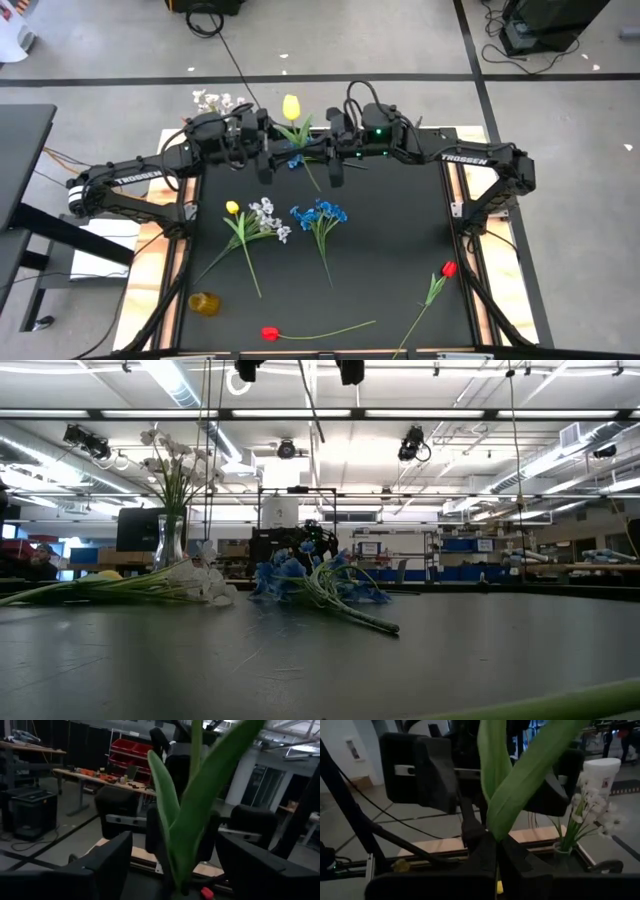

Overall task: Sort flowers into vase by color
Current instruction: Put the right yellow flower into the transparent vase

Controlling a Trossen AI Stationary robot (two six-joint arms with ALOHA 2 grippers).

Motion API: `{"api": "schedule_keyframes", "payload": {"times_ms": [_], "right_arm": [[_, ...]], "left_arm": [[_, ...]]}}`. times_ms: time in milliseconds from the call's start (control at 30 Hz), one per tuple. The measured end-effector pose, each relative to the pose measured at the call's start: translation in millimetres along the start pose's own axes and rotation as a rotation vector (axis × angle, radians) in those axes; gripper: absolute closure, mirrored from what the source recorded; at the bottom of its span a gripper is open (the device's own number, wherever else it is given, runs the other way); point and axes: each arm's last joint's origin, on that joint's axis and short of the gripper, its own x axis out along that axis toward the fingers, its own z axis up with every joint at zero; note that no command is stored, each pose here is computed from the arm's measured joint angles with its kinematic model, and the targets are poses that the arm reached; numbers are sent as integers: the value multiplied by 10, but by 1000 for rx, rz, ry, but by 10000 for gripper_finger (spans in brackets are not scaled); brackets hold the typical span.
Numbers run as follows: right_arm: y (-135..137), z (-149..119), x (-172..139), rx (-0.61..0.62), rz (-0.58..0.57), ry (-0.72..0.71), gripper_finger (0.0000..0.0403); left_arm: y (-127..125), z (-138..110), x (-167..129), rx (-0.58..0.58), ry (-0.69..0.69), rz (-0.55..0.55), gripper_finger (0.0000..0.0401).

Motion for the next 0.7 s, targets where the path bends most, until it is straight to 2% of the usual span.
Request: {"api": "schedule_keyframes", "payload": {"times_ms": [133,533,600,700], "right_arm": [[4,5,1,-1,-2,-5,390],[2,28,0,-15,-6,-29,390],[0,29,0,-17,-16,-31,389],[-2,28,2,-16,-61,-35,376]], "left_arm": [[5,-1,0,23,2,2,163],[20,3,-3,115,3,-10,374],[20,4,-4,117,4,-14,389],[21,3,-5,118,4,-12,390]]}}
